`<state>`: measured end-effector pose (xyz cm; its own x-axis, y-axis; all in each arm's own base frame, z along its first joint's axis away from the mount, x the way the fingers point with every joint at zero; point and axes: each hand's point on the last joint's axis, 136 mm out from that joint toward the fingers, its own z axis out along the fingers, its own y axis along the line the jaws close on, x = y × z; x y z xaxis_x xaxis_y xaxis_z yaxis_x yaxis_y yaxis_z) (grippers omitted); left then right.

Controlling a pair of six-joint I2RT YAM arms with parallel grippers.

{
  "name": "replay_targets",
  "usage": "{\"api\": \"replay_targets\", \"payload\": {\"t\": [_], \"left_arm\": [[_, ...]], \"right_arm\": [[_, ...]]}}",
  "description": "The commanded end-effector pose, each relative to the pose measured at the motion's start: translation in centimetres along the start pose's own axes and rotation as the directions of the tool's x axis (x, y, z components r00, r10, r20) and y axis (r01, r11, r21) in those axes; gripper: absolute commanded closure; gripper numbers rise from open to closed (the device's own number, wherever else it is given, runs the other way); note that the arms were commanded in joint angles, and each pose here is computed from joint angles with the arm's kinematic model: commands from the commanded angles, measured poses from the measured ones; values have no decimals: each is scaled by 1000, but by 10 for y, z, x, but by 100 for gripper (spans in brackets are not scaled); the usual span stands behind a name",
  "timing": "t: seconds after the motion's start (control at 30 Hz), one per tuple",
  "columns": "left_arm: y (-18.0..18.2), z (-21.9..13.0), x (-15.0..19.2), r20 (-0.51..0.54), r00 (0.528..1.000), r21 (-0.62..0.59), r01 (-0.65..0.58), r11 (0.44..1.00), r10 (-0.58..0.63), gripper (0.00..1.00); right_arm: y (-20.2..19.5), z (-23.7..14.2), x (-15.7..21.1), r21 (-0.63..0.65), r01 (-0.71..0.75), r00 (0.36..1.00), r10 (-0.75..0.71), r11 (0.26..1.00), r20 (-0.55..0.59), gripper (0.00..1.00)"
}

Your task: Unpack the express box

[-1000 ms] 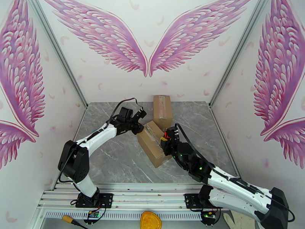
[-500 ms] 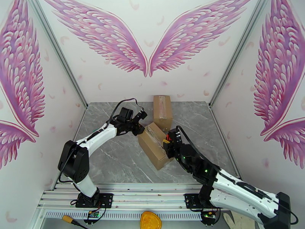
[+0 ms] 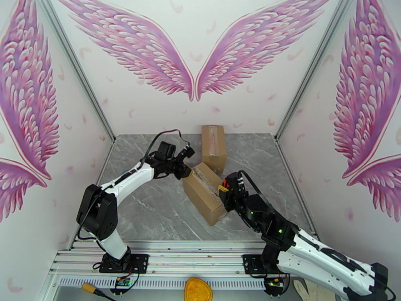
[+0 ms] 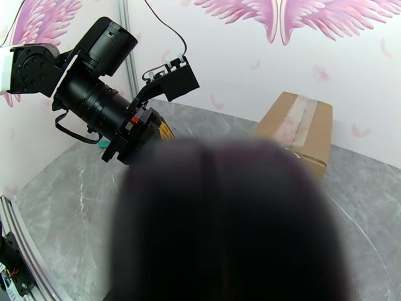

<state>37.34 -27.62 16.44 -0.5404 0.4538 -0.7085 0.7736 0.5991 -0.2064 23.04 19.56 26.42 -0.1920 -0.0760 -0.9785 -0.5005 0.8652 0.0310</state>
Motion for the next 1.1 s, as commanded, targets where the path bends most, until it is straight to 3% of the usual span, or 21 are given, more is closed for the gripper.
{"api": "replay_targets", "payload": {"t": [0.0,0.43,0.9,1.07], "left_arm": [[72,-3,89,-245,953,-299,100,949,-178,81],[100,-27,102,-191,939,-380,198,904,-286,88],[101,-23,97,-191,933,-368,219,904,-304,89],[100,-26,89,-183,939,-367,210,906,-292,89]], "right_arm": [[2,4,27,-10,89,993,-90,996,-80,100],[0,7,0,7,138,982,-138,990,125,100],[-21,-8,42,48,31,981,-40,998,192,100],[-19,-11,6,61,58,959,-72,996,274,100]]}}
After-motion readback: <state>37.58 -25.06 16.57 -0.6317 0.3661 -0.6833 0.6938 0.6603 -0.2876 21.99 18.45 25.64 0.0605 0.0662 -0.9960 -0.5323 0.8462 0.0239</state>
